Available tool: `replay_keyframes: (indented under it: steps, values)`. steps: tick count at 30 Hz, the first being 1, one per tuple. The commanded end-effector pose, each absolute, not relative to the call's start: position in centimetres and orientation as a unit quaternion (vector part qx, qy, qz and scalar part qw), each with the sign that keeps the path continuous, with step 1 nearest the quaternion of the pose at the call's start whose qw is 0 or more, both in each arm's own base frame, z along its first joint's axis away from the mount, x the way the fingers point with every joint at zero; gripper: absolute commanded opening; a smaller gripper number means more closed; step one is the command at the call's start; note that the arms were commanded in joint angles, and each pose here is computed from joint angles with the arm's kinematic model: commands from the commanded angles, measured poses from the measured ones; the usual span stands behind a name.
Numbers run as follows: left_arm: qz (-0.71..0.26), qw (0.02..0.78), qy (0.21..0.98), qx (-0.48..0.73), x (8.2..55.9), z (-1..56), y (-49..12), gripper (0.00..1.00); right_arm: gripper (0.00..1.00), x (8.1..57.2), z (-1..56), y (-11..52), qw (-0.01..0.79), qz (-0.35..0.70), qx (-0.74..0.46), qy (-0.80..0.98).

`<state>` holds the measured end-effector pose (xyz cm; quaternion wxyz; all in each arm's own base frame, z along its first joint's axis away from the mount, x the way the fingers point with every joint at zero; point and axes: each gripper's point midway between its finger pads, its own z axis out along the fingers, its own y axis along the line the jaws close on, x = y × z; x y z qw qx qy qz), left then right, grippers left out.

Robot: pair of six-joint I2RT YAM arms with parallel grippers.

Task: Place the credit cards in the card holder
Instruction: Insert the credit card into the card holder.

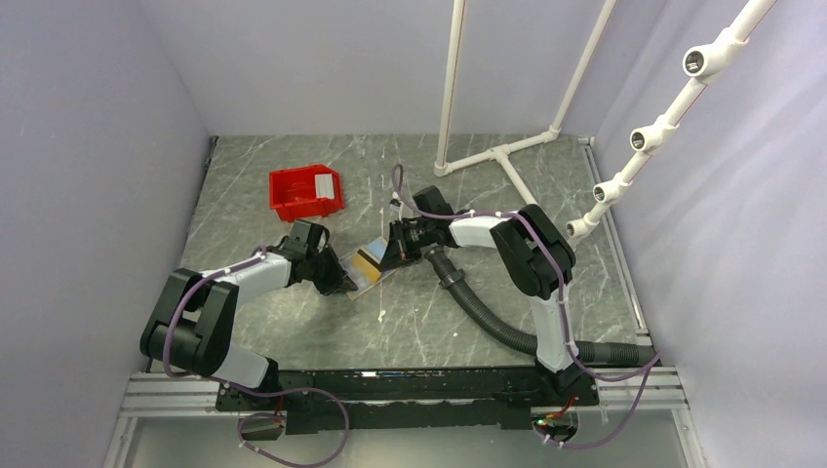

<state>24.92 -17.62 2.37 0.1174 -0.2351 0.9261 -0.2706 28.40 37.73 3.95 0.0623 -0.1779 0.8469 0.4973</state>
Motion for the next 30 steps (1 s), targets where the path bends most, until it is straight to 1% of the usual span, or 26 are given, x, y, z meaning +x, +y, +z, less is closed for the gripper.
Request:
replay_keyframes:
  steps: [1, 14, 30]
  values:
    - [-0.233, 0.113, 0.937, -0.234, 23.7, 1.1, -16.3, 0.00, 0.00, 29.5, 4.5, 38.9, 0.096, 0.496, -0.196, 0.840]
    - [-0.225, 0.124, 0.941, -0.221, 24.1, 2.0, -16.0, 0.00, 0.00, 30.3, 4.4, 38.6, 0.102, 0.496, -0.189, 0.842]
    - [-0.228, 0.119, 0.940, -0.224, 23.8, 1.3, -16.1, 0.00, 0.00, 31.4, 4.0, 38.9, 0.111, 0.505, -0.173, 0.838]
